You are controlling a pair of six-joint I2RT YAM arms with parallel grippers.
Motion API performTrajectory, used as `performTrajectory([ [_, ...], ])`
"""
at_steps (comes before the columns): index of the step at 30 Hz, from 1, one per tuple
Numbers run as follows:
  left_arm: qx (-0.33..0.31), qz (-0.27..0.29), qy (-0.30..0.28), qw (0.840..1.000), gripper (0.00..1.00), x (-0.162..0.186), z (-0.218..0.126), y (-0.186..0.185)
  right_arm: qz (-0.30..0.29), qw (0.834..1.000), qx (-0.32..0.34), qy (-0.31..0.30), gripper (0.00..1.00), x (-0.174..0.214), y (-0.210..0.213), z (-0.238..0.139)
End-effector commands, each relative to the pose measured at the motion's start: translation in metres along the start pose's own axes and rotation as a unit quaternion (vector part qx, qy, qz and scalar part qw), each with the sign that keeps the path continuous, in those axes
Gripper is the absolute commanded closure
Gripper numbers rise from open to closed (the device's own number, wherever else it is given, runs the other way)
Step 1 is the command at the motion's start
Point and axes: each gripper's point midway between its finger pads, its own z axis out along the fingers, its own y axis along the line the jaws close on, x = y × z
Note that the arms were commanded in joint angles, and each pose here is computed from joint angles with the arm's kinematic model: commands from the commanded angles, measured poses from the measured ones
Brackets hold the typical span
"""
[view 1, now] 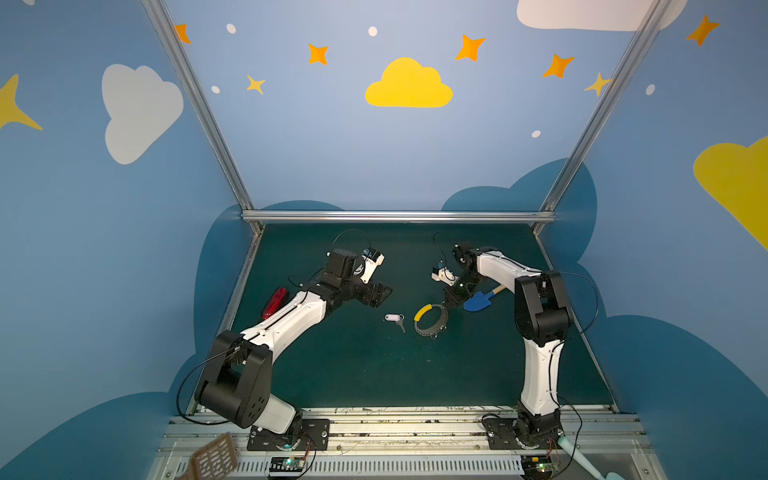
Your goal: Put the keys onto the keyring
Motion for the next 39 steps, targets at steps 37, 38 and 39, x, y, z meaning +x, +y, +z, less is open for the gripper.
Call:
performTrajectory([
  [37,0.14,0.272,-0.125,0.944,0.65,-0.006,-0.043,-0.116,-0.488,0.768,0.078,-0.406,1.0,-0.022,0.161,-0.152],
  [38,0.142,0.274,-0.128,0.943,0.65,-0.008,-0.044,-0.117,-0.495,0.763,0.078,-0.408,1.0,-0.019,0.164,-0.154],
  [39,0.144,0.275,-0.131,0.941,0.64,-0.01,-0.044,-0.119,-0.503,0.756,0.08,-0.412,1.0,-0.017,0.167,-0.156],
])
